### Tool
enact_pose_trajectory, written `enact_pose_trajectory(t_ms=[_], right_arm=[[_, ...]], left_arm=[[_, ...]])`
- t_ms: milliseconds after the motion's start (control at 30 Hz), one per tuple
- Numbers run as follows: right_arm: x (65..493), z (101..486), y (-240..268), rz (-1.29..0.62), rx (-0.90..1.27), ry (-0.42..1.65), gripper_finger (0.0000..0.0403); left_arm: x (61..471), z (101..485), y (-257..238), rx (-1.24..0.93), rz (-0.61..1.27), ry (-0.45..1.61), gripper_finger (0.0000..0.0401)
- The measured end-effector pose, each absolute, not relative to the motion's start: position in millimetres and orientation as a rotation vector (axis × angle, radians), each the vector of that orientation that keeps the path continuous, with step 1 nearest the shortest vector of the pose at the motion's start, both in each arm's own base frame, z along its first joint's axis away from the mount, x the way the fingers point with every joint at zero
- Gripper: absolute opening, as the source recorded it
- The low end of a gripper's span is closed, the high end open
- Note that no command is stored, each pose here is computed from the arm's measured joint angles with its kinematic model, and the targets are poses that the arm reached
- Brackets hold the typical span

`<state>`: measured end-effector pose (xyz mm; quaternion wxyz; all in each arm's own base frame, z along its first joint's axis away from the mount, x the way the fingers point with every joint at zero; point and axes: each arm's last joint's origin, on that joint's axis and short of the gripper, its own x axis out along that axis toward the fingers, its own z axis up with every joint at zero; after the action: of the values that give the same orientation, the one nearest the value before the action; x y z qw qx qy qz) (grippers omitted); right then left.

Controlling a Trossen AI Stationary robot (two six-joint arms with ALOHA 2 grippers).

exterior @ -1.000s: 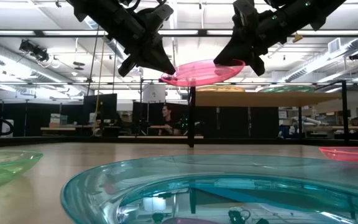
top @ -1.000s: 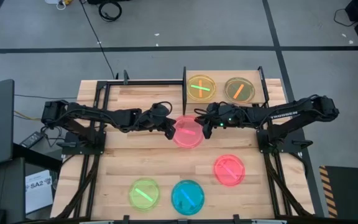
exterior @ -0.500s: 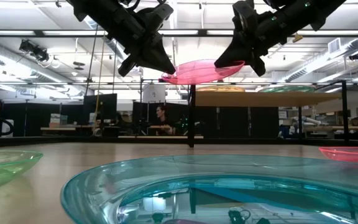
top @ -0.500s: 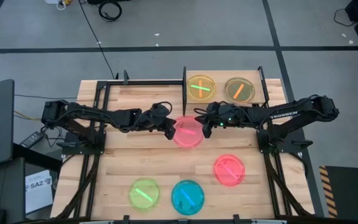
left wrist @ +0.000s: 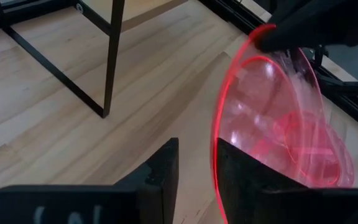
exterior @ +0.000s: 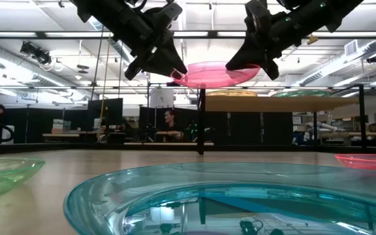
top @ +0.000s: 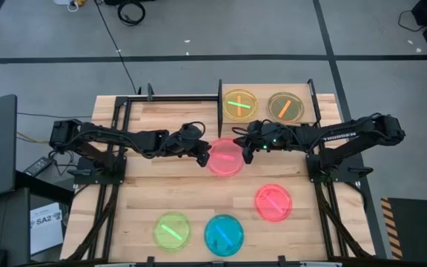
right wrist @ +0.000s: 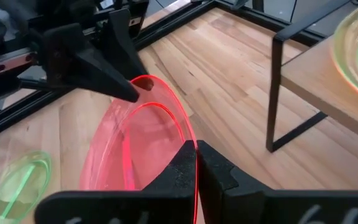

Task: Place and stack plates onto a shelf
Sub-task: Stack the left pink plate on top of the orange plate on the shelf

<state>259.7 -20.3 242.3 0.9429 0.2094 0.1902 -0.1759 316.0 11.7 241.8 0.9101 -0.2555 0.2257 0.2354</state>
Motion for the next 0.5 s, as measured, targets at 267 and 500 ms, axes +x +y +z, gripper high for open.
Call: enact_pose_trajectory(t_ms=[267, 500], right_arm=[[239, 261, -32, -0.392, 0.447, 0.345, 0.0008], [212, 283, -41, -0.428, 0.438, 0.272, 0.0008]], left_arm=[[316, 242, 5, -0.522, 0.466, 0.470, 0.0105], [316, 242, 5, -0.522, 0.466, 0.472, 0.0105]])
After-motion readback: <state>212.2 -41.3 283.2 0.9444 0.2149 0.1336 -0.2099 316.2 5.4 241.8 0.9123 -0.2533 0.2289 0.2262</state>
